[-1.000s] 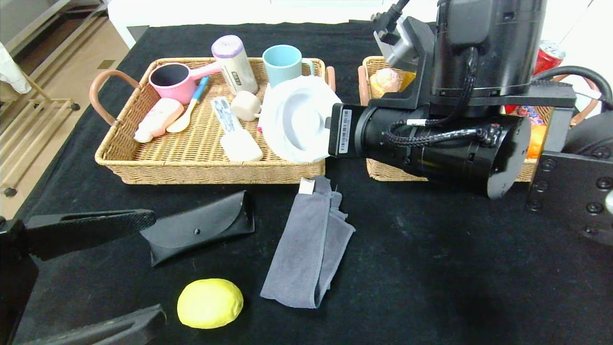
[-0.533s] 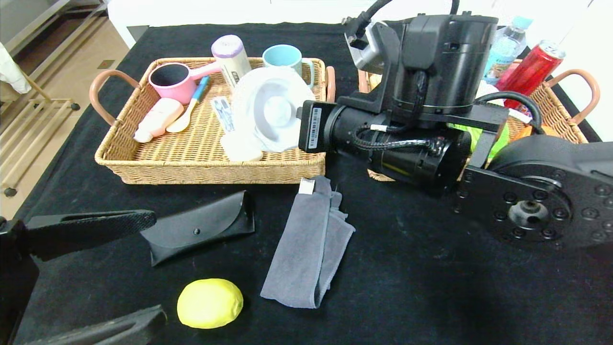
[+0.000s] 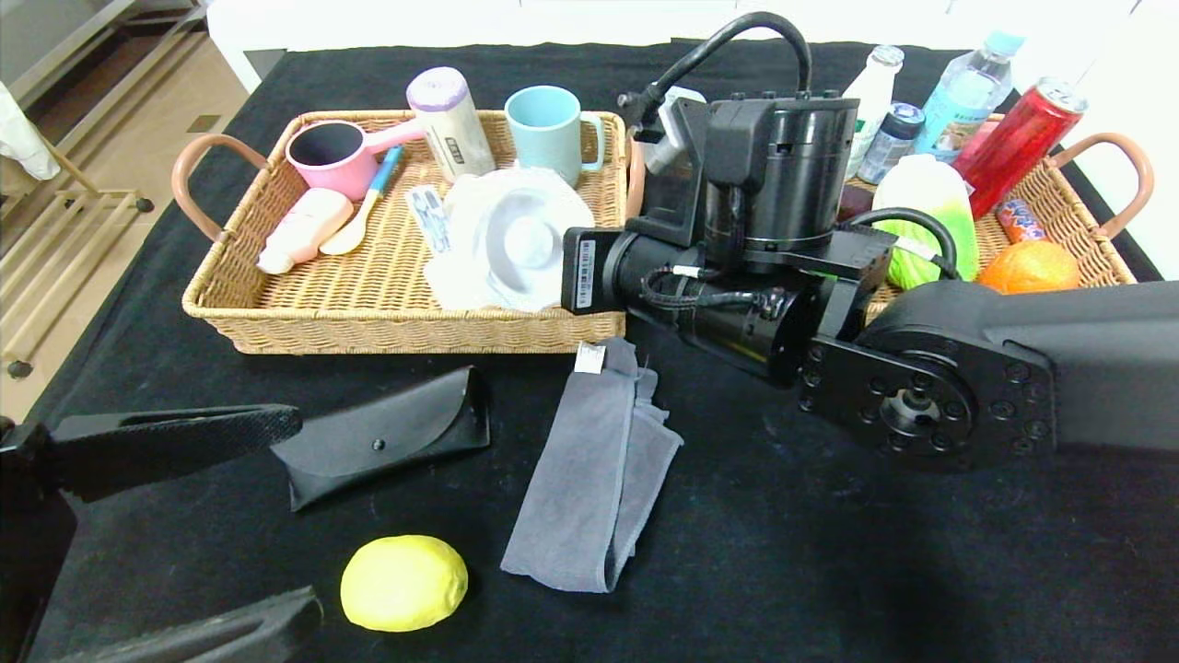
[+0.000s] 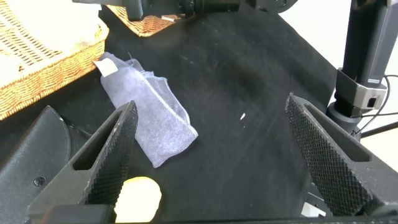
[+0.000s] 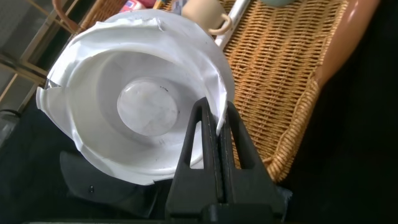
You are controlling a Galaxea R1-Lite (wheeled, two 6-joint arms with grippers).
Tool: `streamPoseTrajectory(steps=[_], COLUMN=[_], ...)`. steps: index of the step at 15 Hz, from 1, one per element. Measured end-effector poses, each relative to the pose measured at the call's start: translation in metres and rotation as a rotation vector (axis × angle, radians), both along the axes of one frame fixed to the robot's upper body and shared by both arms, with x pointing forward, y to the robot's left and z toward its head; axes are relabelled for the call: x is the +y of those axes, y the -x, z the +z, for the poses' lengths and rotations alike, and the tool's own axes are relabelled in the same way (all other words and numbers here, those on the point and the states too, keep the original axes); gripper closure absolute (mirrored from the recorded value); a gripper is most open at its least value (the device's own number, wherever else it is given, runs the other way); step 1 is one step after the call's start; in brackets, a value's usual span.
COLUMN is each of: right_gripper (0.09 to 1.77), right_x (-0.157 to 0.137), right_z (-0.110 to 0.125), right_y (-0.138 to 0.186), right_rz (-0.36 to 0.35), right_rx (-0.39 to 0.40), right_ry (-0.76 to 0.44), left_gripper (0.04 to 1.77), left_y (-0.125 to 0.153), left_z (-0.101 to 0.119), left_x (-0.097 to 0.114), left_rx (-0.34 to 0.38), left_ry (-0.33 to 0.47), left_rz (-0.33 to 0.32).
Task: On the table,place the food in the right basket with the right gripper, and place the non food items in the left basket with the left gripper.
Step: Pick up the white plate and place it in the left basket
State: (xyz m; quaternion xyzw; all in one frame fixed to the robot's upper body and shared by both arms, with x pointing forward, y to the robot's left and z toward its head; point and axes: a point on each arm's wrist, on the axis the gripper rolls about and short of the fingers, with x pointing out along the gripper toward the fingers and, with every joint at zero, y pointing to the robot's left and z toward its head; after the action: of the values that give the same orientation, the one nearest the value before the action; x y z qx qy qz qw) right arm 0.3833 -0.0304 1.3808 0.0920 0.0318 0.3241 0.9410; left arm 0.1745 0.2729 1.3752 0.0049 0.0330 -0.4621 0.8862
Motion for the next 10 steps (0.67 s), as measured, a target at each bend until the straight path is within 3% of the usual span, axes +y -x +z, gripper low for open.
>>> streamPoseTrajectory(steps=[8, 9, 10], right_gripper=[1.73, 1.7, 1.51], right_x=[0.0001, 0.0001, 0.0004], right_z=[0.0026, 0.0025, 0.0024], right_y=[-0.0072, -0.0077, -0.008], right_rz=[-0.013, -0.013, -0.013], right_rx=[-0.012, -0.013, -0.012], right_ry=[-0.016, -0.016, -0.017], left_gripper=[0.09, 0.09, 0.09], left_y=[-0.0005, -0.0005, -0.0005], left_z=[-0.0009, -0.0009, -0.0009], left_x=[-0.0005, -0.0005, -0.0005], left_rx=[0.005, 0.005, 0.005], left_ry=[-0.003, -0.003, -0.003], left_rz=[-0.001, -0.001, -0.001])
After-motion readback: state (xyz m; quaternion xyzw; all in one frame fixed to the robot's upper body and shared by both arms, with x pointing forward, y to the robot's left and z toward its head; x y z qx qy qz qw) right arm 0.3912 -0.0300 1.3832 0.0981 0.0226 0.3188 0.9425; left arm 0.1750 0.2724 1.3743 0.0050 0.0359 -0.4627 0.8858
